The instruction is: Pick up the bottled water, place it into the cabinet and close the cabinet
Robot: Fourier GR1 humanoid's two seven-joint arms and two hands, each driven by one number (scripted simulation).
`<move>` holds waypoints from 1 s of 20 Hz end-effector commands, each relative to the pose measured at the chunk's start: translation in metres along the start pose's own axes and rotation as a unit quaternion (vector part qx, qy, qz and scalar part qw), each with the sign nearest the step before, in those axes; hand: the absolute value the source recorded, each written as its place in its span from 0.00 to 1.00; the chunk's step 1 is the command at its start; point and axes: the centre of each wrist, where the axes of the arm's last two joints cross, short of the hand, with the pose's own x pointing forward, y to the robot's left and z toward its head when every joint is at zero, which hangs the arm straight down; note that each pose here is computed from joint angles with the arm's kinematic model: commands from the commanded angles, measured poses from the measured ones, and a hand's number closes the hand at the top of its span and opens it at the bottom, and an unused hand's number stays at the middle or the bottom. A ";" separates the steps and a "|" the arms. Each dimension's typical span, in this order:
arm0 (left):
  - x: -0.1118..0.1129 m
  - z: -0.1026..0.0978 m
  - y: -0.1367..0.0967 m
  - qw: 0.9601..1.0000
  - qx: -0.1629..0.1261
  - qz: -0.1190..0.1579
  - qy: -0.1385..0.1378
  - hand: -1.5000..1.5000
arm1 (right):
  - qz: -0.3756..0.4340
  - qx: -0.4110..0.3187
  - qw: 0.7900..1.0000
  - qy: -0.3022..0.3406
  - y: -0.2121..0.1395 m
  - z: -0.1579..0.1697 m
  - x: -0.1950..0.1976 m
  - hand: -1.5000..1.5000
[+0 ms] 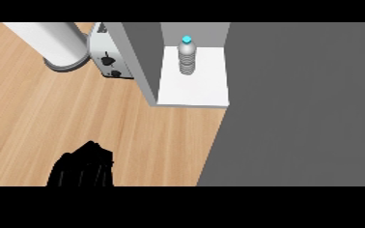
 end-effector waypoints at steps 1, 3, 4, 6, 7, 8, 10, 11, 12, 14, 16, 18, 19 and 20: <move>0.031 0.022 0.011 1.000 -0.002 -0.006 -0.002 1.00 | -0.040 0.047 0.997 -0.037 0.015 -0.002 0.032 1.00; 0.032 0.042 0.012 1.000 0.007 0.000 -0.001 1.00 | -0.054 0.039 0.997 -0.045 0.019 -0.009 0.031 1.00; 0.033 0.028 0.021 1.000 0.010 -0.007 -0.013 1.00 | -0.050 0.037 0.997 -0.051 0.021 -0.019 0.031 1.00; 0.045 0.045 0.011 1.000 0.012 -0.002 -0.020 1.00 | -0.040 0.031 0.998 -0.047 0.017 -0.024 0.037 1.00; 0.057 0.056 0.017 1.000 0.011 -0.009 -0.003 1.00 | -0.037 0.016 0.998 -0.057 0.021 -0.021 0.036 1.00; 0.052 0.050 0.033 1.000 0.016 -0.012 -0.017 1.00 | -0.028 0.027 0.998 -0.054 0.016 -0.041 0.039 1.00; 0.067 0.062 0.040 1.000 0.010 -0.004 -0.017 1.00 | -0.044 0.014 0.998 -0.052 0.031 -0.062 0.031 1.00; 0.066 0.061 0.034 1.000 0.018 -0.003 -0.013 1.00 | -0.048 0.009 0.997 -0.063 0.033 -0.064 0.043 1.00; 0.066 0.063 0.036 1.000 0.021 -0.015 -0.018 1.00 | -0.040 0.010 0.998 -0.047 0.038 -0.084 0.040 1.00; 0.076 0.075 0.048 1.000 0.021 -0.010 -0.017 1.00 | -0.058 -0.002 0.997 -0.042 0.029 -0.101 0.045 1.00; 0.079 0.082 0.047 0.999 0.031 -0.010 -0.011 1.00 | -0.052 -0.019 0.998 -0.038 0.035 -0.118 0.041 1.00; 0.076 0.077 0.050 0.999 0.025 -0.004 -0.027 1.00 | -0.060 -0.033 0.997 -0.029 0.016 -0.147 0.034 1.00; 0.088 0.093 0.060 0.999 0.029 -0.009 -0.018 1.00 | -0.062 -0.029 0.997 -0.031 0.033 -0.140 0.035 1.00; 0.094 0.094 0.074 0.999 0.034 -0.010 -0.021 1.00 | -0.057 -0.036 0.997 -0.036 0.003 -0.146 0.032 1.00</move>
